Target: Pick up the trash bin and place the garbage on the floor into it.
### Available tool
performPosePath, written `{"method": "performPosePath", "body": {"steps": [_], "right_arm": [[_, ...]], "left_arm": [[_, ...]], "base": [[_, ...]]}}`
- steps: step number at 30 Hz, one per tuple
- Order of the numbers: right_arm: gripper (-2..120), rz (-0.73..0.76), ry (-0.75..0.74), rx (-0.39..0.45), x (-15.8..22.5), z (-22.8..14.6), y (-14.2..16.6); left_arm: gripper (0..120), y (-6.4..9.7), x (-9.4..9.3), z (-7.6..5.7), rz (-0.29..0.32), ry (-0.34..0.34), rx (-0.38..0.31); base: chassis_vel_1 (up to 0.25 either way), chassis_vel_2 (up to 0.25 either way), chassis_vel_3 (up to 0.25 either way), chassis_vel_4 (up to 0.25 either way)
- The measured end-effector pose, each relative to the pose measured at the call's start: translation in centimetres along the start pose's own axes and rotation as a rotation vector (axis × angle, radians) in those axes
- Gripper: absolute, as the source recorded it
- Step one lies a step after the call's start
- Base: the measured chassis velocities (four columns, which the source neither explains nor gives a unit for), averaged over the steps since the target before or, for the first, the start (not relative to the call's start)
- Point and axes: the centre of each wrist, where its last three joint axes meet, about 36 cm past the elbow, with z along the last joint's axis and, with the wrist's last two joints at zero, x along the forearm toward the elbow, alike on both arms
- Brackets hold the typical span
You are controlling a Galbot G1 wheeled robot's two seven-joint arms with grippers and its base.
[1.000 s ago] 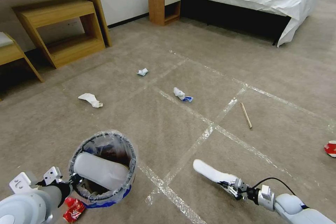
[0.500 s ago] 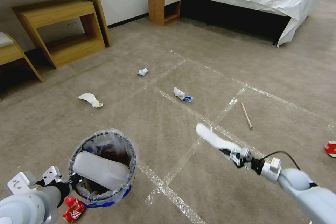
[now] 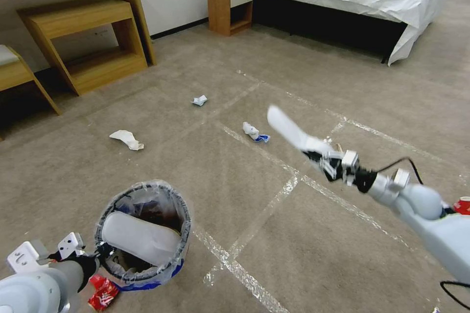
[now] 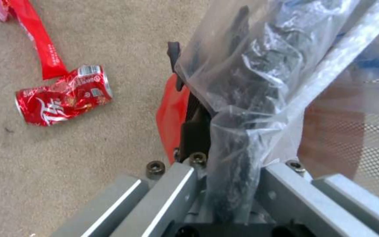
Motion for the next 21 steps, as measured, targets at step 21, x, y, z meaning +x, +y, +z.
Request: {"method": "performPosePath", "body": {"steps": [21], "right_arm": [[0,-0.388,-0.304,-0.163,-18.0,-4.6,8.4]], "left_arm": [[0,0.0,-0.3,0.2,0.015,0.001,0.025]], "base": [[0.0,0.0,0.0,0.0]]}}
